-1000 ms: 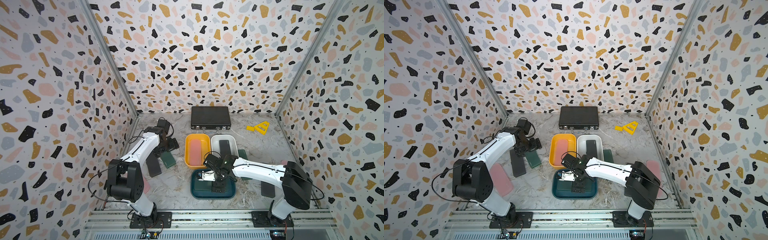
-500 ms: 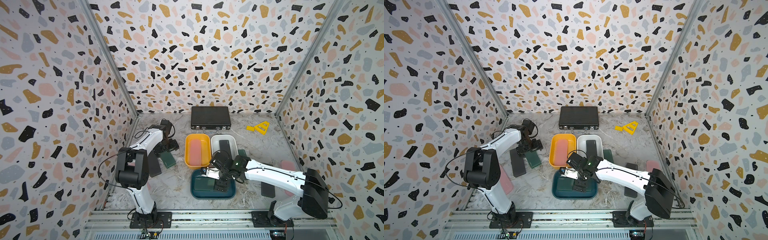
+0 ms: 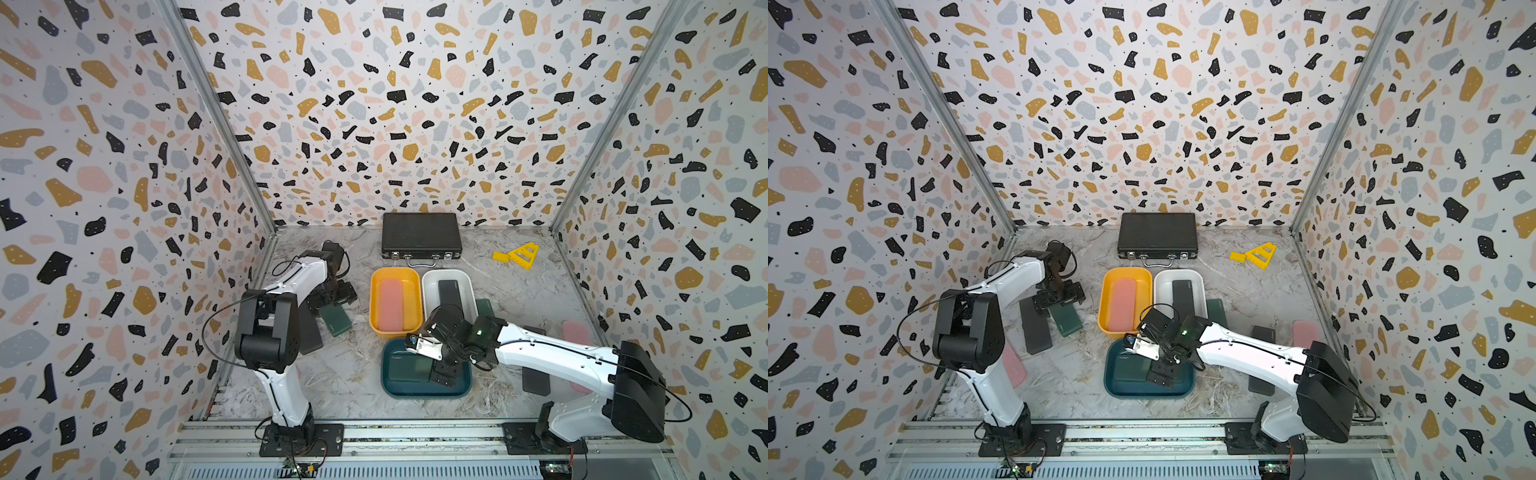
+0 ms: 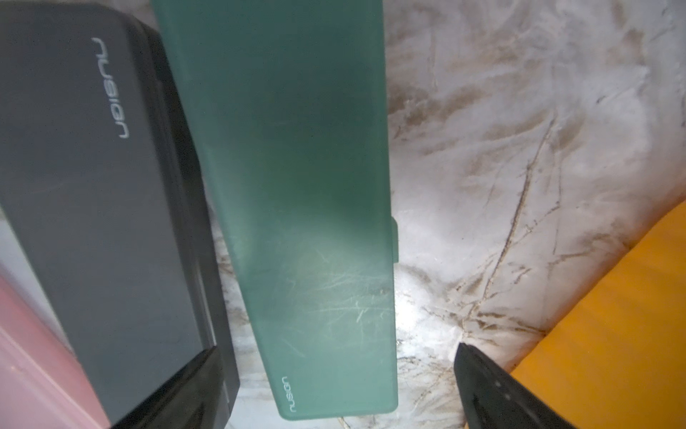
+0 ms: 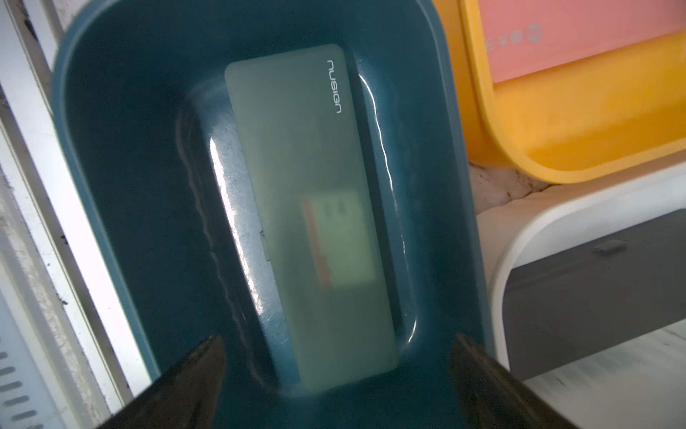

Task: Place the pencil cases by color into the storage box
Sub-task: Pick up the pencil case from the center of the board.

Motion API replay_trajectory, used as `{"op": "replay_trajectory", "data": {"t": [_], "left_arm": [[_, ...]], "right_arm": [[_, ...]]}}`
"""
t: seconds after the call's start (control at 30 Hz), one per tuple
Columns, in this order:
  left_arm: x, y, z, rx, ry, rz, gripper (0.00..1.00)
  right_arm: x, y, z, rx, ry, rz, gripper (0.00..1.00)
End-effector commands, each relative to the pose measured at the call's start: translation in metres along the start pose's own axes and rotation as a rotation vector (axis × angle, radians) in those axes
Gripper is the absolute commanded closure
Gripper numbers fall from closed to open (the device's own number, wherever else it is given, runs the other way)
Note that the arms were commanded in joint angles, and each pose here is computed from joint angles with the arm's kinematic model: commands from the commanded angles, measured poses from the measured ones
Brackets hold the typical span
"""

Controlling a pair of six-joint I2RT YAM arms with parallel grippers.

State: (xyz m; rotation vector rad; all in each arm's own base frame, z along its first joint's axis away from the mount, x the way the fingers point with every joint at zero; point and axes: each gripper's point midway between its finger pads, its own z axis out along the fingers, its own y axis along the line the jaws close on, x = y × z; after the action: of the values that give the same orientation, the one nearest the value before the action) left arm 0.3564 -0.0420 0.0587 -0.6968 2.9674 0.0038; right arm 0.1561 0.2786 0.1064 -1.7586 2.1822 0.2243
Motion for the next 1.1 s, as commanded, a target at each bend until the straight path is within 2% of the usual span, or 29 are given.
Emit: {"op": "replay_trajectory", "data": {"t": [0.0,0.83,1.07], "left_arm": [[-0.002,0.000,0.009,0.002,0.010,-0.019,0.00],[0.005,0.005,0.044,-0.009,0.075,-0.032,0.00],[0.008,0.007,0.054,-0.012,0.094,-0.039,0.10]], "right_arm": [[0.001,-0.003,-0.008,0.020,-0.016,0.019,0.00],[0.016,-0.013,-0.008,0.042,0.006,0.076,0.00],[0.021,-0.014,-0.008,0.048,0.020,0.084,0.01]]}}
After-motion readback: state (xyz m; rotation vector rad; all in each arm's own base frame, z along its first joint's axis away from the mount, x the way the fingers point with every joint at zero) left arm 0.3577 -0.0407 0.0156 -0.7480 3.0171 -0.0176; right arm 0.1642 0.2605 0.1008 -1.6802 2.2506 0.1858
